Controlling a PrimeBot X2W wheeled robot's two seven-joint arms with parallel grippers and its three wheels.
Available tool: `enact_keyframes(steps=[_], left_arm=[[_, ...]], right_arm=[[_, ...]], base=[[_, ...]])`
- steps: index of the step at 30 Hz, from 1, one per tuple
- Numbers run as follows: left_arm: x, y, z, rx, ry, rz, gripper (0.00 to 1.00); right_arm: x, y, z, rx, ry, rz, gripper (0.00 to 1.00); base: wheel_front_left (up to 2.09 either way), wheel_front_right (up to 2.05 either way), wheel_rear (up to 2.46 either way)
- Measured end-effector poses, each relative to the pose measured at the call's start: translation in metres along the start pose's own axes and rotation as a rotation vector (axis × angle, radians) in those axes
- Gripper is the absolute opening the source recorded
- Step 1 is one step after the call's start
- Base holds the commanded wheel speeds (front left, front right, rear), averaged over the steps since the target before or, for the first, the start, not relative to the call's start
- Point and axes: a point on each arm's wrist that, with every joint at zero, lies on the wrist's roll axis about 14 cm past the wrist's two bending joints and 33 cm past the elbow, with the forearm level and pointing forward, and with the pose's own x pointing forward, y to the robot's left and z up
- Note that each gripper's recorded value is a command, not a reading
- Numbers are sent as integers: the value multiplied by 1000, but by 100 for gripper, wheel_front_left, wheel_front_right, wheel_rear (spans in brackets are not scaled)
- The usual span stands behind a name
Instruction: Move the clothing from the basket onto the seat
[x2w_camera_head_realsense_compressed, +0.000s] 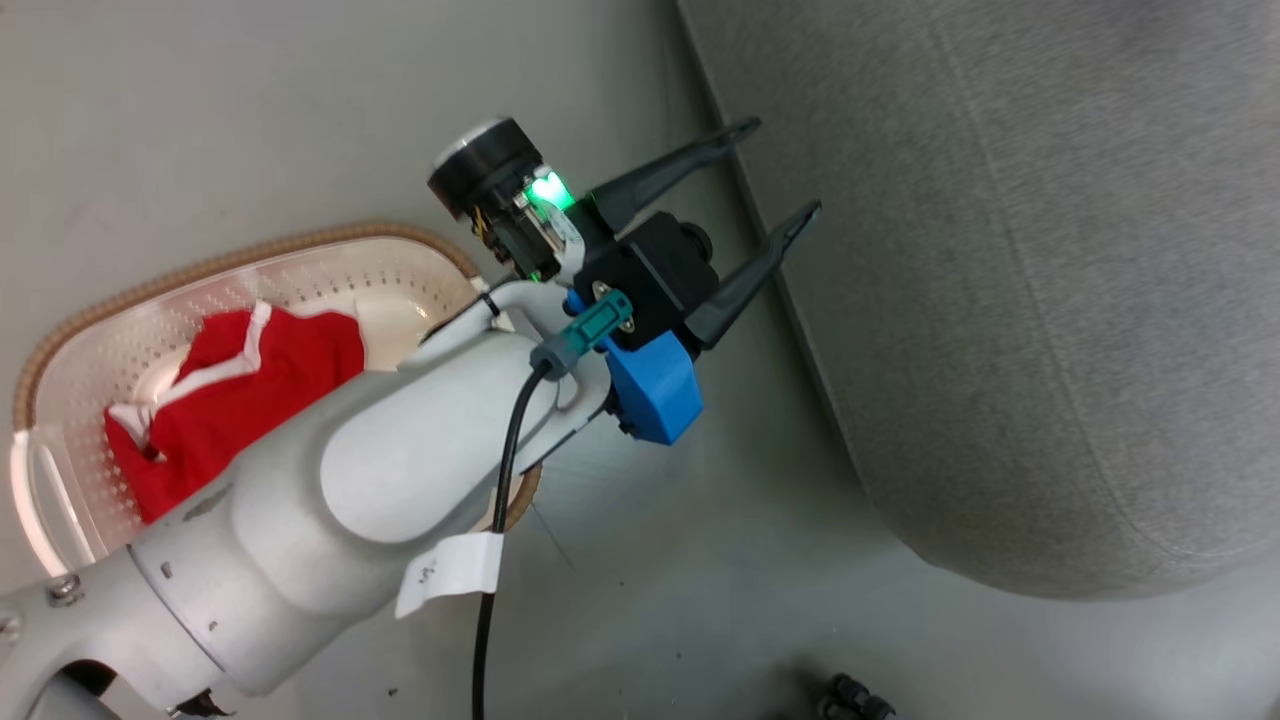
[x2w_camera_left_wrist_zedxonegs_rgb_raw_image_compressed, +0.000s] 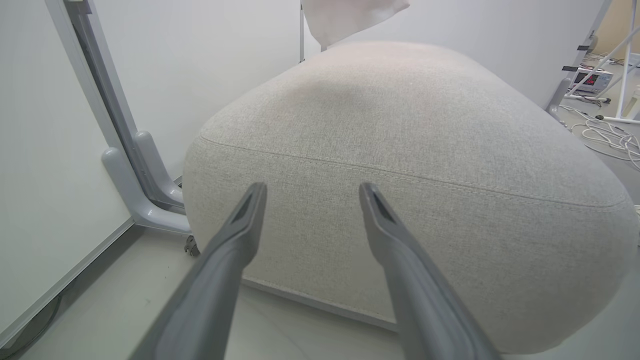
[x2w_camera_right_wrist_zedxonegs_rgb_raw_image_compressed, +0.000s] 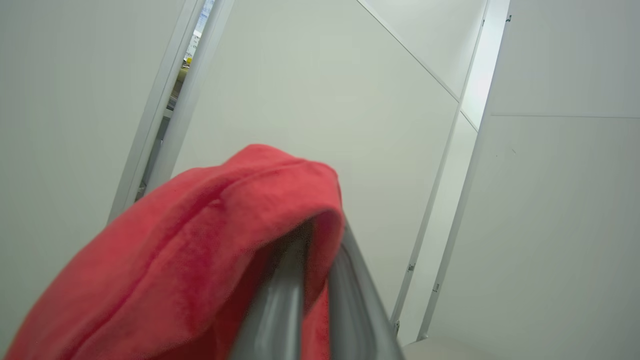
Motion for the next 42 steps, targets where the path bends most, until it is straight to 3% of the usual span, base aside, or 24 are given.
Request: enact_keyframes(steps=[8,16,26,33,34,35,36,42], left_arm=[[-5,23,-32,-43,8,36,100],[-11,27,-48,-59,25,46,100],[-12,25,-47,-53,27,38,100],[-14,26,-43,-44,27,47,100],[-14,26,-42,-43,24,47,100],[-14,27,-40,-40,23,49,100],[-14,27,-39,-36,23,51,100],[-12,20,-21,-19,-5,51,100]], right_arm=[[0,-34,-63,-115,132,-67,0],[-46,-51,-129,-158,345,-100,0],[-124,-24,-199,-90,627,-65,0],[-157,-10,-217,-58,725,-47,0],[-157,-10,-216,-55,726,-47,24],[-159,-11,-216,-54,729,-46,92],[-161,-11,-215,-54,730,-44,100],[-177,-9,-197,-75,726,4,100]], base=[[0,0,0],[0,0,0],[0,0,0],[0,0,0],[0,0,0],[0,0,0],[0,0,0],[0,0,0]])
